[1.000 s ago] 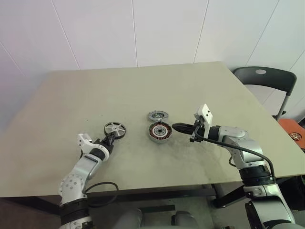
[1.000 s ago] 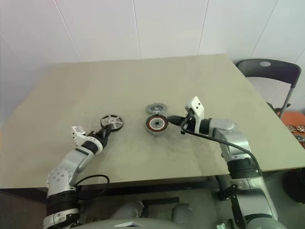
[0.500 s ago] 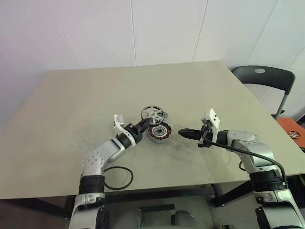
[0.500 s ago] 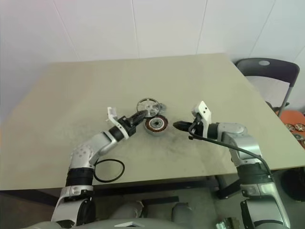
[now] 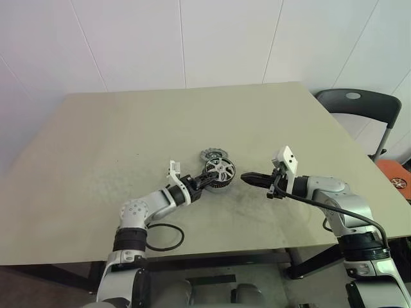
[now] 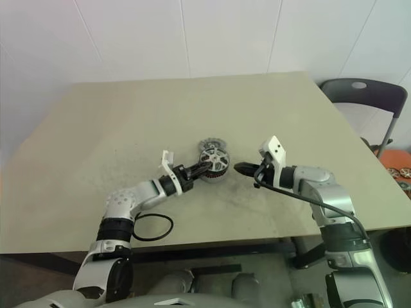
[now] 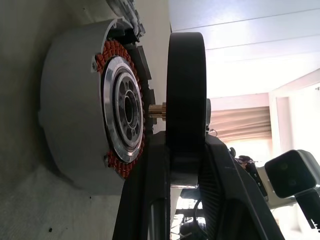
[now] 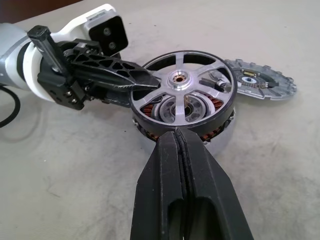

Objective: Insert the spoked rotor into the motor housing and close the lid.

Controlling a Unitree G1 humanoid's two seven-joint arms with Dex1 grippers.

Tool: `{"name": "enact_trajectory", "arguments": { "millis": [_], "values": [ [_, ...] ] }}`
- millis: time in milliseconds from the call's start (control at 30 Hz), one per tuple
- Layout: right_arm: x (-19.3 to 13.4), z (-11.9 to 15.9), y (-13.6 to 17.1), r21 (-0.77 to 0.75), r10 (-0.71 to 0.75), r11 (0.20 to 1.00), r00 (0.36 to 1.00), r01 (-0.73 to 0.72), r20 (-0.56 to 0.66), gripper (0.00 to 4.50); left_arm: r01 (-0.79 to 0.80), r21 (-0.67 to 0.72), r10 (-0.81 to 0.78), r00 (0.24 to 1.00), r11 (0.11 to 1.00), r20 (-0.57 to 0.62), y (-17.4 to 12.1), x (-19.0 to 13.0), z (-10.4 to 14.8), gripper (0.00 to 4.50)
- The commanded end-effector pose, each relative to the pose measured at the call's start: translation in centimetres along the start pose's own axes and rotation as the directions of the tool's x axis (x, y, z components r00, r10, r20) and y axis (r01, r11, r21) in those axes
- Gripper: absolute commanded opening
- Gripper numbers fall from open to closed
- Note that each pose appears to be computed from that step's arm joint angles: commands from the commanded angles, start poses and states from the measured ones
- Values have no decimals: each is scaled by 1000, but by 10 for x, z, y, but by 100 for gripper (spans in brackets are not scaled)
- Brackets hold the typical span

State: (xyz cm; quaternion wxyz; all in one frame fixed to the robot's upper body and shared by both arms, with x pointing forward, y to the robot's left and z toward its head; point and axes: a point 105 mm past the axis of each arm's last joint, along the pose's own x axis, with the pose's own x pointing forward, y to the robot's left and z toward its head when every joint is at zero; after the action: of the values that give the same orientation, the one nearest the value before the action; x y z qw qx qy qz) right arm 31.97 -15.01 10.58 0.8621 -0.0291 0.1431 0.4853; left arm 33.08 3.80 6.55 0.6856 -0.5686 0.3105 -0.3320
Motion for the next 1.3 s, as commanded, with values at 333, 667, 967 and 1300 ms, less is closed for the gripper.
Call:
{"name": "enact_trajectory", "arguments": {
  "millis": [333,667,967,1300],
  "values": [
    [0,12,-1,-26,-3,1000,999,4,43,0,-11,-10,12,991,1000,131,-1,-16,17,48],
    [2,12,-1,-28,3,1000,999,-2,41,0,-28,-41,33,992,999,125,4,-14,11,48],
    [1,10,-2,-26,-6,1000,999,7,36,0,-49,-48,55,989,998,138,7,-15,12,48],
    [4,9,-3,-32,-11,999,999,12,33,0,-104,-34,108,983,994,148,14,-19,14,234]
  ]
}}
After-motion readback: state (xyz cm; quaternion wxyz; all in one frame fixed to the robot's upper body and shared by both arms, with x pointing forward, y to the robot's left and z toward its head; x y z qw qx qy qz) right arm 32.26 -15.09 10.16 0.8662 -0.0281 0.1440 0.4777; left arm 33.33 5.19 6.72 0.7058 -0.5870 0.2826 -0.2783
